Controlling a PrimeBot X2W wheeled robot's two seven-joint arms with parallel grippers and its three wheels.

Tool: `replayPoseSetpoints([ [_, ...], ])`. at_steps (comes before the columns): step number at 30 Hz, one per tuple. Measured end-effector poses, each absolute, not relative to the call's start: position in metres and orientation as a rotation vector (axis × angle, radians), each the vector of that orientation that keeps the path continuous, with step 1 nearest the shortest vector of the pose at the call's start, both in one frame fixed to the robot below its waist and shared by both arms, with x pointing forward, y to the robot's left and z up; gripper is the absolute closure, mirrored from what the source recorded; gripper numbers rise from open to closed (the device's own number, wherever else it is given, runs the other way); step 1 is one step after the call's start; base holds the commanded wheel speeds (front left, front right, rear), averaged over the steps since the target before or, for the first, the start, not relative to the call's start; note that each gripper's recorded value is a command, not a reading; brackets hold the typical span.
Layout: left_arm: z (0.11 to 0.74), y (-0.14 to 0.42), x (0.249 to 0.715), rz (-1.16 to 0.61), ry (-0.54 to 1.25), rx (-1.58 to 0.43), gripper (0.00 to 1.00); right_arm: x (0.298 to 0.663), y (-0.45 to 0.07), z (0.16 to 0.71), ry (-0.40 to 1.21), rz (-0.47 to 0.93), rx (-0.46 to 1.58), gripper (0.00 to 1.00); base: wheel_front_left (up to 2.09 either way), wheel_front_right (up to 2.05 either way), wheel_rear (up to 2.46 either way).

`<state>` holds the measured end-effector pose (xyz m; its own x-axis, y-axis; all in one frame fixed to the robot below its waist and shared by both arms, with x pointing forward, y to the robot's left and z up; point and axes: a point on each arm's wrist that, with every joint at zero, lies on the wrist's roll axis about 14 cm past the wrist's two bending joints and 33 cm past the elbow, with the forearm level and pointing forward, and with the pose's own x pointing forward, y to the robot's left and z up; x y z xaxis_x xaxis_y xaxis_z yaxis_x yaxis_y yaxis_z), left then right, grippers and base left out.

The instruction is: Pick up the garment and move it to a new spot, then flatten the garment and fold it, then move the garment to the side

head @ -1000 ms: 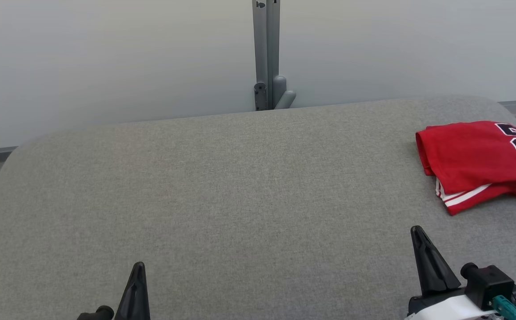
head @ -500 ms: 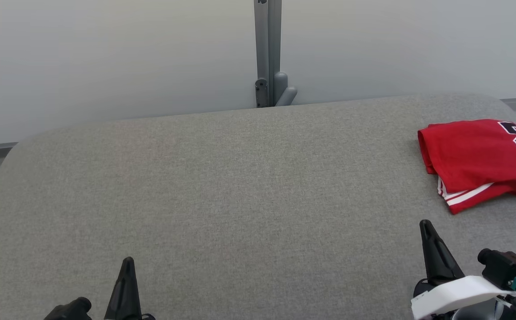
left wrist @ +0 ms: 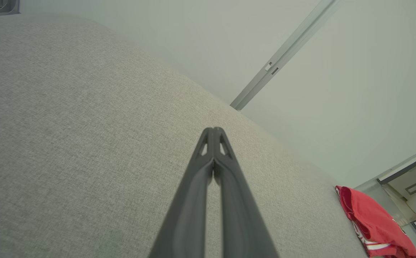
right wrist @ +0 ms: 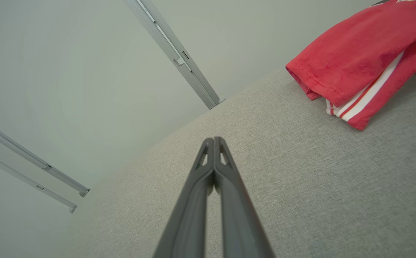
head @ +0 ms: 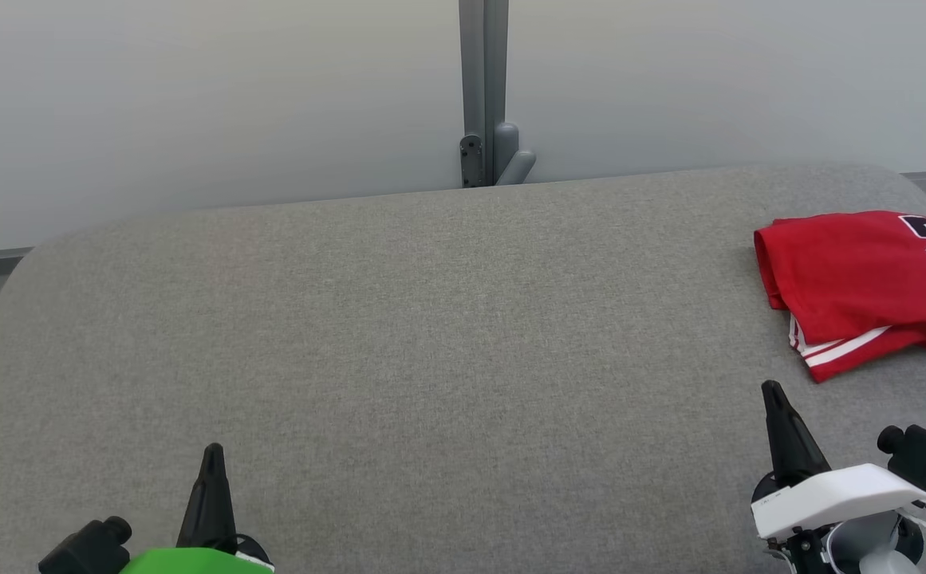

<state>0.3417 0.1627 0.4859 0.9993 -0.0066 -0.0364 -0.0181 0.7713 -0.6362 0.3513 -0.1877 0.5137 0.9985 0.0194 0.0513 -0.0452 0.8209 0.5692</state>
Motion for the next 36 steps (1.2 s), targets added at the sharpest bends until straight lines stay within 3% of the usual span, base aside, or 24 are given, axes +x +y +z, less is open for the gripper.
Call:
replayPoseSetpoints([
  [36,0.491,0.182,0.368,0.055,0.036,-1.107,1.00,0.381,-0.197,0.507,0.025,-0.004,1.058,1.00,0.00,0.00,0.00],
])
